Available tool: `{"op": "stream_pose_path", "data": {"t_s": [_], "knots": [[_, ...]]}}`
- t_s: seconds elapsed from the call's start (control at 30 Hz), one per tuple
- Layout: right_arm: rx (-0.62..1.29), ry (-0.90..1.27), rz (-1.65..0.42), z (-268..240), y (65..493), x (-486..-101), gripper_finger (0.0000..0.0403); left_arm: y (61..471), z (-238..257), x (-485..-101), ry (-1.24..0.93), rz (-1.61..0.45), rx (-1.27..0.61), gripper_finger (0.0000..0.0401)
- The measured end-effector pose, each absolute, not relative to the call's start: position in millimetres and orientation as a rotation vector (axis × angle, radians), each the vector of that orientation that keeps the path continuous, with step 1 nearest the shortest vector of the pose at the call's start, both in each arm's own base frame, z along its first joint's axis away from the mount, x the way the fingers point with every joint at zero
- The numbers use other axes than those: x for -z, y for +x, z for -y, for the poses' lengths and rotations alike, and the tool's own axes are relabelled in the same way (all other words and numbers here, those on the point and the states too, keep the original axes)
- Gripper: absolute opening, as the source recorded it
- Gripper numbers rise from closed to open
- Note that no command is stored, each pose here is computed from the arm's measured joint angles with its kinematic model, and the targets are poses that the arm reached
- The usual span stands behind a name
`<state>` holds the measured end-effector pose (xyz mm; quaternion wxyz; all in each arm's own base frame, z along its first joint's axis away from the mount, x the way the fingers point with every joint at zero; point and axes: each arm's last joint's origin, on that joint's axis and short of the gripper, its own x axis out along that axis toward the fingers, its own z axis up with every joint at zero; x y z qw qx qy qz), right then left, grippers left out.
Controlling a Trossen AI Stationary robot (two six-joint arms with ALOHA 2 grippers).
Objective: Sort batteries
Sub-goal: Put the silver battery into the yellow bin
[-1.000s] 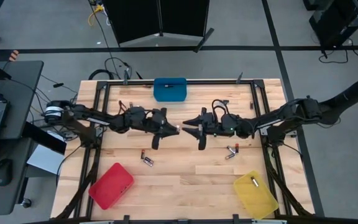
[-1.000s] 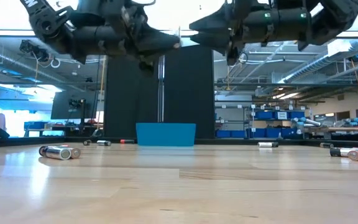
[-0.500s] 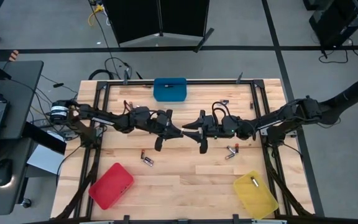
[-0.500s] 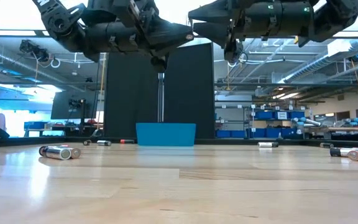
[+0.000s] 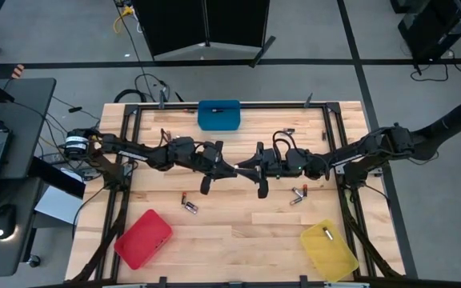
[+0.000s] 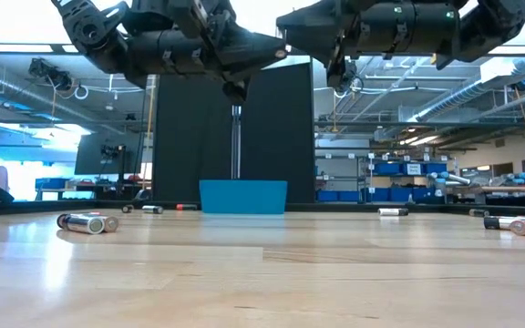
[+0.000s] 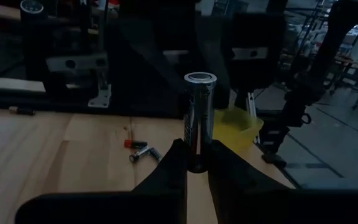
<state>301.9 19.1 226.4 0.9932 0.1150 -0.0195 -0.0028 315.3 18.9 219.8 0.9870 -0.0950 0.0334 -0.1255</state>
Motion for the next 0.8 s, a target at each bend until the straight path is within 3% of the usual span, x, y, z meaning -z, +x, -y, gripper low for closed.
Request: {"op": "stream_pose_path", "data": {"t_s": [0.8], "knots": [[-0.014, 0.214, 0.037, -19.6, 303.1, -228.8, 0.0063, 316.5, -19.3, -221.6, -0.195, -0.069, 0.234, 0.0043]]}}
